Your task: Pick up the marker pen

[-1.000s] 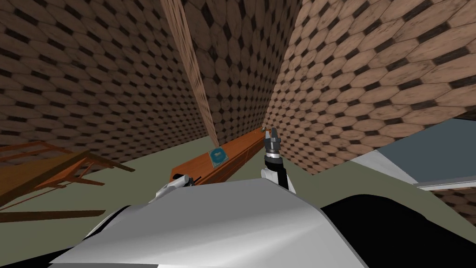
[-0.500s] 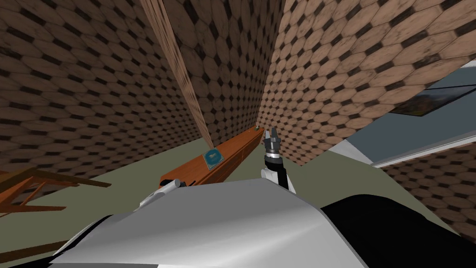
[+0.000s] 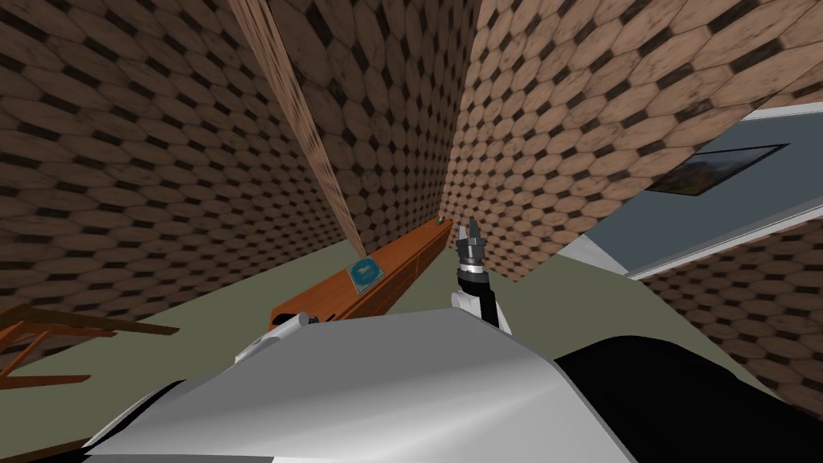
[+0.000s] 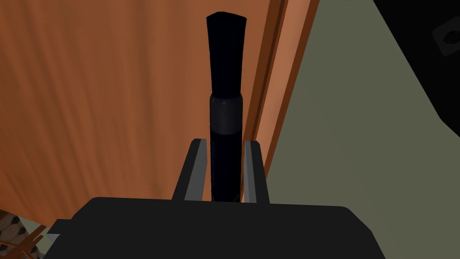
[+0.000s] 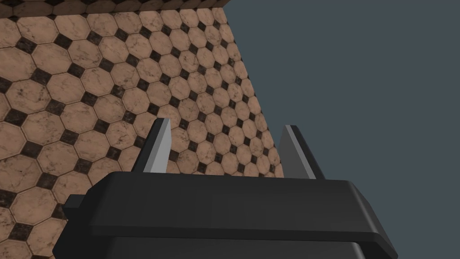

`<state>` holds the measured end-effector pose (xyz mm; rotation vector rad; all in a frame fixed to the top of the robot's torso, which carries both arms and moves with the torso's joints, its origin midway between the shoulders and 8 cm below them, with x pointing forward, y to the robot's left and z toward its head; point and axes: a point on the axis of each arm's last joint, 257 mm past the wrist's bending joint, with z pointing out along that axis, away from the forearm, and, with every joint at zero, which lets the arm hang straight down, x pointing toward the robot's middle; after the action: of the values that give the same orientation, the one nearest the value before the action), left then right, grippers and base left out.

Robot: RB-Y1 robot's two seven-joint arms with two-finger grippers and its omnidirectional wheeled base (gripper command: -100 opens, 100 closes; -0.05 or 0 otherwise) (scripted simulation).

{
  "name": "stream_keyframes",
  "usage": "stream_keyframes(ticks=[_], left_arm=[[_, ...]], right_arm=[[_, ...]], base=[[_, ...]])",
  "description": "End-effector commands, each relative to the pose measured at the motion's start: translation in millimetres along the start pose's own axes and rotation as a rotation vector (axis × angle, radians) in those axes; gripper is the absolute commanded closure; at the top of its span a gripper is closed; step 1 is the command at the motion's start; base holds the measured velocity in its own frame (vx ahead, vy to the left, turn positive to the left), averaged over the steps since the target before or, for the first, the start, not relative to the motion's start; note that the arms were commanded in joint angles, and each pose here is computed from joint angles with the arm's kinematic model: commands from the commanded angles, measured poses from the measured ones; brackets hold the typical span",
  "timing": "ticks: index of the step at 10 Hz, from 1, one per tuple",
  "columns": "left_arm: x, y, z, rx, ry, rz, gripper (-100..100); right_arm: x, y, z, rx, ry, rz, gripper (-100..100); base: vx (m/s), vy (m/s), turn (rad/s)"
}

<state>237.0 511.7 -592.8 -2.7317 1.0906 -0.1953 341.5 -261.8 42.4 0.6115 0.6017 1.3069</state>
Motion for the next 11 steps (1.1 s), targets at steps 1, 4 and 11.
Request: stream_keyframes(ticks=[1,4,11], left_arm=[[0.0,0,0.0,0.0,0.0,0.0,100],[35.2,-2,2.1,0.003,0.028,0.044,100],[121.8,5,3.0,0.003,0.092,0.173,100]], right_arm=[[0,0,0.0,0.0,0.0,0.0,0],[0,0,0.0,0.0,0.0,0.0,0],[0,0,0.0,0.0,0.0,0.0,0]], base=[[0.0,0.0,0.0],[0.009,0.013,0.107],[0.028,0.032,0.265]])
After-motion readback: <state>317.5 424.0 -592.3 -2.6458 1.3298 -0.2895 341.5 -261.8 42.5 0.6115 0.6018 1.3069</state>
